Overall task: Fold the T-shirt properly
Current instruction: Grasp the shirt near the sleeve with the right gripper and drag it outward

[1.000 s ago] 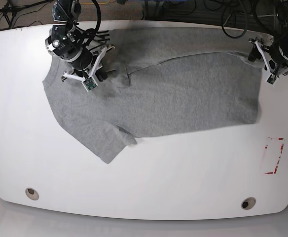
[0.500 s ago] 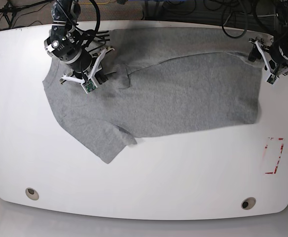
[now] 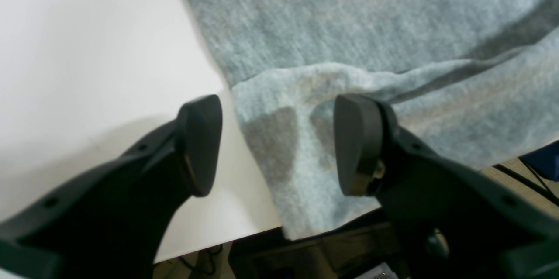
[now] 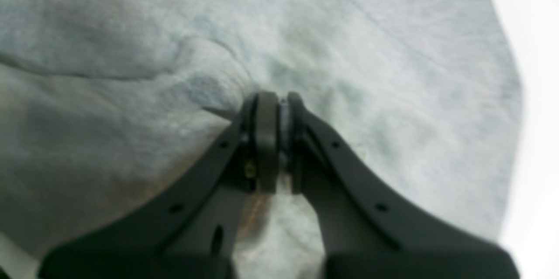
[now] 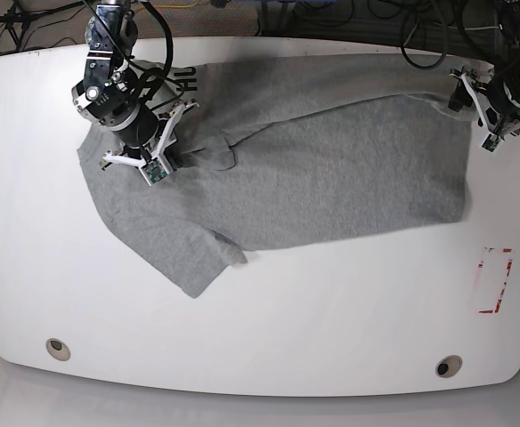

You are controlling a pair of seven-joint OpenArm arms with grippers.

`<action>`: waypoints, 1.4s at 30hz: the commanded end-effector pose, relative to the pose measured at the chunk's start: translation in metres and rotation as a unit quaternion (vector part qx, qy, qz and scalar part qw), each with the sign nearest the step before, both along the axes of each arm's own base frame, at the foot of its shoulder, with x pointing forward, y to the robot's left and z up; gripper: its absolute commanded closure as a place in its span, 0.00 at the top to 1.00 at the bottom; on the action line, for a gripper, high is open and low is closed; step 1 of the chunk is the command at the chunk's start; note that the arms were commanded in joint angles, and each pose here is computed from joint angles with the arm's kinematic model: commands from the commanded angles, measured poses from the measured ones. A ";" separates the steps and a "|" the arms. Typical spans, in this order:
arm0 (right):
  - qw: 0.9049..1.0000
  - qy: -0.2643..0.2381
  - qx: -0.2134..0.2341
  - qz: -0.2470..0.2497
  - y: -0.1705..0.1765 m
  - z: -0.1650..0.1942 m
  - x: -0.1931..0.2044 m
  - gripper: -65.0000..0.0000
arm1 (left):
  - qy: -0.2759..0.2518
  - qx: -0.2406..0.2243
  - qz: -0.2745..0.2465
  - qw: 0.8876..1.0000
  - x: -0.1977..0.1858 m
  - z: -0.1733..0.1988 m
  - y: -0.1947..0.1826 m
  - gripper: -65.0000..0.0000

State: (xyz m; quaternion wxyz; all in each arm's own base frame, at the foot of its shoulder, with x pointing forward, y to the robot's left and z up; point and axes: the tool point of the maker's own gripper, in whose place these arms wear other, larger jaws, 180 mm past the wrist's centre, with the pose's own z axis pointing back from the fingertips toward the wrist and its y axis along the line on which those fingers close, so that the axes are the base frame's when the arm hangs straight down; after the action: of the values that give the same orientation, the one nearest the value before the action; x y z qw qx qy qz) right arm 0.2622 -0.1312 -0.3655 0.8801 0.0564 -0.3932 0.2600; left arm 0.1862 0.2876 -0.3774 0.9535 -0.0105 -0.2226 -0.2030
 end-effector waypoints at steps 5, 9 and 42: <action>1.000 -0.029 0.003 0.002 -0.001 0.014 0.011 0.06 | -0.016 0.006 -0.003 1.000 0.007 0.009 0.004 0.58; 0.999 -0.034 0.003 0.001 -0.002 0.017 0.015 0.20 | -0.016 0.006 -0.003 1.000 0.007 0.009 0.004 0.58; 0.999 -0.002 -0.040 -0.007 -0.011 0.009 0.014 0.56 | -0.015 0.006 -0.003 1.000 0.007 0.009 0.004 0.58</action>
State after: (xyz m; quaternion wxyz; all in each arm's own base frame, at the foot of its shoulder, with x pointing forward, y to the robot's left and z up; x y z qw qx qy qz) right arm 0.2704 -0.1440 -0.3674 0.8915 0.0152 -0.3638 0.2694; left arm 0.1869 0.2877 -0.3772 0.9533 -0.0099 -0.2231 -0.2034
